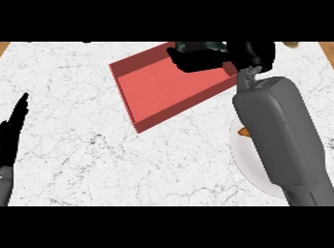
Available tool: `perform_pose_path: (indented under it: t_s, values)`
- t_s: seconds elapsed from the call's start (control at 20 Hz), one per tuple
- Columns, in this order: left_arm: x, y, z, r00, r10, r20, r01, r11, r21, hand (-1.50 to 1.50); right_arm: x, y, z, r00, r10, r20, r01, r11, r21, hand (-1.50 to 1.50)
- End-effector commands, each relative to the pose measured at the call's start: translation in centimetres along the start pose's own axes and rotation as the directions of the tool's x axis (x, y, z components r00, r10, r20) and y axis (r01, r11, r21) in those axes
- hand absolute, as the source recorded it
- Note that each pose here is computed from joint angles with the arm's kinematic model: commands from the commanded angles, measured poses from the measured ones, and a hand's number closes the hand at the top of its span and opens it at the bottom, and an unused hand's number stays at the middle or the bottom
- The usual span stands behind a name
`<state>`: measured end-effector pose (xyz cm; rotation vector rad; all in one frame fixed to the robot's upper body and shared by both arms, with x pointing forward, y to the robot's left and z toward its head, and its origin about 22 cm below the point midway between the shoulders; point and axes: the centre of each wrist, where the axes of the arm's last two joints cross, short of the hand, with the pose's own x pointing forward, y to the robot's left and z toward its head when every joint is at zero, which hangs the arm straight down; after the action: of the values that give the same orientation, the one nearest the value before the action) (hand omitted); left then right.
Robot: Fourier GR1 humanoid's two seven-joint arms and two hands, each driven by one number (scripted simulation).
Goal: Pick the eggplant from the plate and place it in the cardboard box
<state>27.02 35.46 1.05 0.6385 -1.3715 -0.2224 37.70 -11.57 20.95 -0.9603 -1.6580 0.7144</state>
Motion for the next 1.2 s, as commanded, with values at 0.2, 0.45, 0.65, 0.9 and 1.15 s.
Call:
perform_pose_path:
  t_s: [0.2, 0.45, 0.65, 0.9, 1.15]
  values:
    - [-0.2, 0.0, 0.6, 0.999, 0.027, 0.021, -0.026, 0.999, -0.021, 0.00, 0.4, 3.7, -4.9, 0.989, -0.122, -0.086, 0.125, 0.992, 0.028, 1.50]
    - [1.8, -0.7, -1.2, 1.000, 0.005, 0.021, -0.004, 1.000, -0.022, 0.00, 2.0, 5.0, -6.7, 0.987, -0.126, -0.095, 0.131, 0.990, 0.056, 1.50]
    - [3.2, -0.5, -1.3, 0.998, 0.006, 0.058, -0.005, 1.000, -0.015, 0.00, 1.9, 6.8, -6.9, 0.985, -0.091, -0.145, 0.099, 0.994, 0.049, 1.50]
    - [2.2, 0.0, -1.3, 0.998, 0.013, 0.060, -0.011, 0.999, -0.033, 0.00, -0.4, 7.6, -7.2, 0.956, -0.103, -0.276, 0.118, 0.992, 0.036, 1.50]
    - [1.9, -2.2, -0.6, 0.998, 0.010, 0.070, -0.004, 0.997, -0.074, 0.00, -1.3, 9.1, -6.6, 0.922, -0.179, -0.342, 0.211, 0.976, 0.058, -1.50]
